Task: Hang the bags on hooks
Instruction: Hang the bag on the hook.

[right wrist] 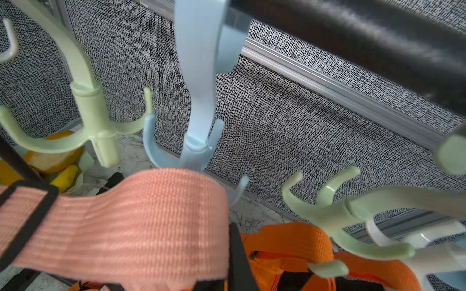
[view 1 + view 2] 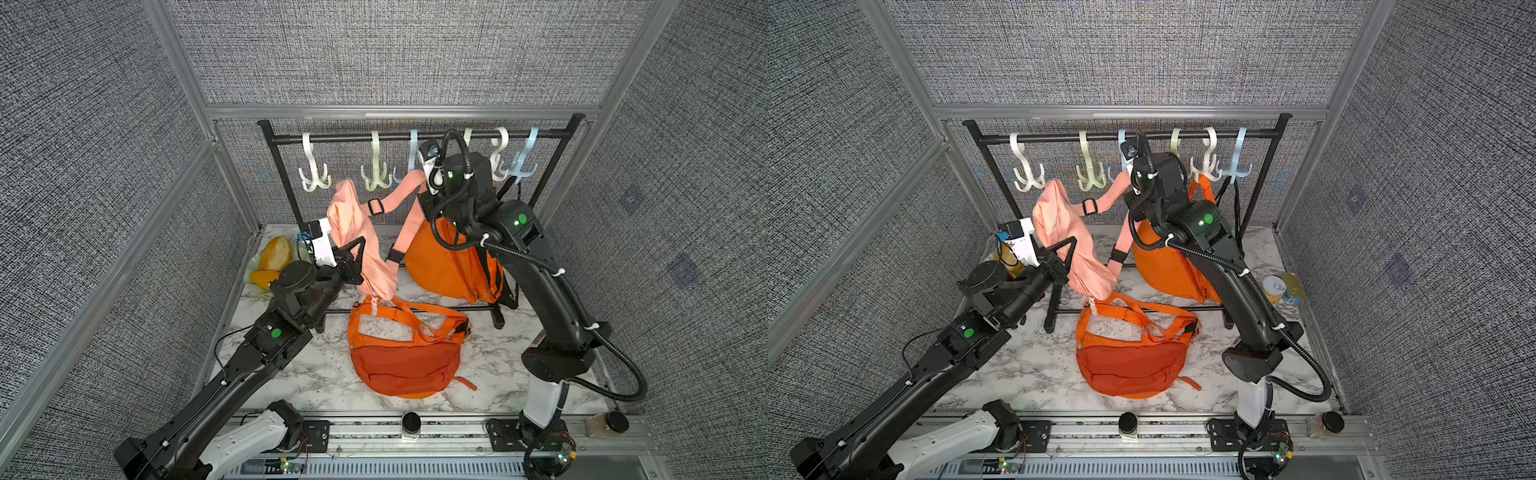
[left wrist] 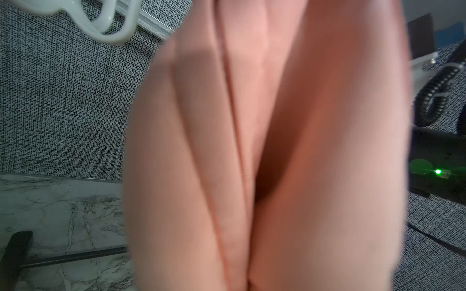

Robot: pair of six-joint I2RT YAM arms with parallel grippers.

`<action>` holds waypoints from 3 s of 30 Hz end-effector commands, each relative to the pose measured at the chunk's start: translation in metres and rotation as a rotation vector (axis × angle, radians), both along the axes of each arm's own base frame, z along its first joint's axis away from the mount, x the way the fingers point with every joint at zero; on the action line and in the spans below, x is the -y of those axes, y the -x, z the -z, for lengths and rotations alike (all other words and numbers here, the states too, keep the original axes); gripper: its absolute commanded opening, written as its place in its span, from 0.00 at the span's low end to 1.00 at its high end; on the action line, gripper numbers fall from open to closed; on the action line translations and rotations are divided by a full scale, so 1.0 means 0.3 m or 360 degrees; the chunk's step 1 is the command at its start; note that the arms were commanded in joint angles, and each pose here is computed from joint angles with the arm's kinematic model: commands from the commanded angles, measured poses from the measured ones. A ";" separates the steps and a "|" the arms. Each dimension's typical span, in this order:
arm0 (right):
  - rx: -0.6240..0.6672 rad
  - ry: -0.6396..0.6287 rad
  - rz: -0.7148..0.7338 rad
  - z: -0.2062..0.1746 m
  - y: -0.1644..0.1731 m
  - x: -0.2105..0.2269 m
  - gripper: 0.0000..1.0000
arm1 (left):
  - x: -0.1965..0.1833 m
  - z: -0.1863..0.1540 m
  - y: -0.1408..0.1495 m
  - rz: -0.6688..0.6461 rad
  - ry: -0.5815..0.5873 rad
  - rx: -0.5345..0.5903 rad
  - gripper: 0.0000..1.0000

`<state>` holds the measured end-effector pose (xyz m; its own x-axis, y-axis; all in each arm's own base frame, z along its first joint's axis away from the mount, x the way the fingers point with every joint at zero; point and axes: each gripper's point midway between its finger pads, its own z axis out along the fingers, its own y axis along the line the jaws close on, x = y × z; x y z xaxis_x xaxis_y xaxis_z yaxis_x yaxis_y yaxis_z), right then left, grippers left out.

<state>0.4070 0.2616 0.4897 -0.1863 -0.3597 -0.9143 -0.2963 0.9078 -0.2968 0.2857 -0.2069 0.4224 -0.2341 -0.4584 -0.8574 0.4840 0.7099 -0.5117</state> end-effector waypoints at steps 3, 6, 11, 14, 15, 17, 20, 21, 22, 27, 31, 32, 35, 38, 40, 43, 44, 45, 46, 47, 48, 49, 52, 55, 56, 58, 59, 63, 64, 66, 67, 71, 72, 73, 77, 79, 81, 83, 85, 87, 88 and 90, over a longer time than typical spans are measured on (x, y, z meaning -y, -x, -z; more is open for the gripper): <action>-0.0046 -0.0008 -0.0026 0.033 -0.040 -0.006 0.00 | 0.007 -0.056 -0.007 0.0041 0.0041 0.0057 0.00; -0.0105 -0.0022 -0.0031 0.071 -0.061 -0.013 0.00 | 0.006 -0.047 -0.037 0.0060 0.0055 0.0018 0.00; -0.0206 0.0011 -0.0038 0.144 -0.068 -0.026 0.00 | -0.006 -0.029 -0.084 0.0106 0.0109 -0.0040 0.00; -0.0260 0.0020 -0.0046 0.177 -0.065 -0.023 0.00 | 0.004 -0.008 -0.103 0.0138 0.0119 -0.0074 0.00; -0.0272 0.0024 -0.0045 0.185 -0.064 -0.019 0.00 | 0.010 -0.002 -0.104 0.0149 0.0122 -0.0079 0.00; -0.0287 0.0030 -0.0048 0.195 -0.058 -0.012 0.00 | 0.012 0.007 -0.104 0.0157 0.0129 -0.0086 0.00; -0.0309 0.0029 -0.0053 0.205 -0.049 0.001 0.00 | 0.014 0.034 -0.108 0.0156 0.0129 -0.0113 0.00; -0.0318 0.0029 -0.0063 0.208 -0.044 0.002 0.00 | 0.016 0.048 -0.111 0.0155 0.0129 -0.0127 0.00; -0.0328 0.0028 -0.0071 0.214 -0.039 0.002 0.00 | 0.017 0.062 -0.113 0.0154 0.0132 -0.0141 0.00; -0.0358 0.0020 -0.0113 0.231 -0.016 0.002 0.00 | 0.028 0.127 -0.121 0.0172 0.0145 -0.0199 0.00; -0.0389 0.0014 -0.0164 0.245 -0.004 -0.011 0.00 | 0.045 0.162 -0.130 0.0200 0.0138 -0.0239 0.00; -0.0393 0.0007 -0.0173 0.245 -0.003 -0.013 0.00 | 0.048 0.164 -0.131 0.0206 0.0137 -0.0242 0.00; -0.0404 -0.0021 -0.0211 0.242 -0.005 -0.022 0.00 | 0.052 0.158 -0.132 0.0214 0.0138 -0.0239 0.00; -0.0413 -0.0088 -0.0237 0.228 -0.026 -0.022 0.00 | 0.052 0.144 -0.131 0.0216 0.0143 -0.0225 0.00; -0.0421 -0.0133 -0.0237 0.214 -0.043 -0.015 0.00 | 0.053 0.126 -0.133 0.0218 0.0142 -0.0210 0.00; -0.0417 -0.0179 -0.0247 0.193 -0.057 -0.018 0.00 | 0.055 0.100 -0.139 0.0218 0.0133 -0.0190 0.00; -0.0411 -0.0187 -0.0253 0.187 -0.059 -0.022 0.00 | 0.055 0.090 -0.140 0.0218 0.0133 -0.0180 0.00; -0.0403 -0.0197 -0.0253 0.182 -0.063 -0.023 0.00 | 0.055 0.078 -0.143 0.0217 0.0133 -0.0172 0.00; -0.0393 -0.0204 -0.0248 0.178 -0.069 -0.021 0.00 | 0.058 0.072 -0.145 0.0221 0.0132 -0.0168 0.00; -0.0388 -0.0213 -0.0245 0.174 -0.073 -0.020 0.00 | 0.061 0.067 -0.149 0.0226 0.0128 -0.0165 0.00; -0.0381 -0.0220 -0.0240 0.170 -0.078 -0.018 0.00 | 0.063 0.057 -0.152 0.0229 0.0129 -0.0157 0.00; -0.0376 -0.0224 -0.0235 0.169 -0.083 -0.018 0.00 | 0.065 0.054 -0.157 0.0231 0.0129 -0.0157 0.00; -0.0356 -0.0245 -0.0213 0.162 -0.099 -0.018 0.00 | 0.073 0.059 -0.176 0.0248 0.0138 -0.0176 0.00; -0.0337 -0.0262 -0.0194 0.162 -0.117 -0.024 0.00 | 0.078 0.059 -0.186 0.0273 0.0158 -0.0186 0.00; -0.0337 -0.0261 -0.0175 0.167 -0.125 -0.021 0.00 | 0.077 0.060 -0.190 0.0272 0.0162 -0.0187 0.00; -0.0340 -0.0256 -0.0127 0.183 -0.139 -0.016 0.00 | 0.074 0.067 -0.196 0.0274 0.0167 -0.0200 0.00; -0.0346 -0.0248 -0.0100 0.196 -0.145 -0.017 0.00 | 0.072 0.072 -0.201 0.0273 0.0171 -0.0208 0.00; -0.0357 -0.0200 -0.0025 0.240 -0.159 -0.019 0.00 | 0.075 0.105 -0.223 0.0296 0.0180 -0.0253 0.00; -0.0362 -0.0192 -0.0020 0.247 -0.158 -0.021 0.00 | 0.076 0.111 -0.227 0.0299 0.0183 -0.0259 0.00; -0.0378 -0.0179 -0.0011 0.261 -0.153 -0.019 0.00 | 0.079 0.133 -0.233 0.0306 0.0182 -0.0281 0.00; -0.0388 -0.0172 -0.0010 0.269 -0.150 -0.017 0.00 | 0.080 0.140 -0.235 0.0308 0.0182 -0.0288 0.00; -0.0415 -0.0154 -0.0010 0.290 -0.131 -0.010 0.00 | 0.082 0.169 -0.240 0.0319 0.0181 -0.0311 0.00; -0.0419 -0.0154 -0.0008 0.293 -0.125 -0.005 0.00 | 0.083 0.174 -0.240 0.0322 0.0177 -0.0316 0.00; -0.0424 -0.0150 -0.0004 0.299 -0.120 -0.001 0.00 | 0.084 0.184 -0.241 0.0323 0.0173 -0.0325 0.00; -0.0432 -0.0148 0.0017 0.313 -0.097 0.021 0.00 | 0.089 0.241 -0.256 0.0334 0.0165 -0.0377 0.00; -0.0433 -0.0148 0.0022 0.320 -0.086 0.030 0.00 | 0.091 0.285 -0.265 0.0353 0.0183 -0.0420 0.00; -0.0423 -0.0147 0.0037 0.319 -0.076 0.045 0.00 | 0.093 0.319 -0.269 0.0361 0.0191 -0.0450 0.00; -0.0414 -0.0142 0.0053 0.318 -0.066 0.060 0.00 | 0.091 0.336 -0.272 0.0356 0.0190 -0.0462 0.00; -0.0396 -0.0139 0.0076 0.307 -0.054 0.080 0.00 | 0.089 0.353 -0.274 0.0350 0.0186 -0.0473 0.00; -0.0372 -0.0137 0.0098 0.293 -0.042 0.102 0.00 | 0.089 0.374 -0.278 0.0352 0.0184 -0.0487 0.00; -0.0361 -0.0135 0.0114 0.288 -0.038 0.114 0.00 | 0.091 0.388 -0.280 0.0358 0.0187 -0.0502 0.00; -0.0347 -0.0137 0.0124 0.280 -0.023 0.130 0.00 | 0.099 0.412 -0.284 0.0387 0.0201 -0.0524 0.00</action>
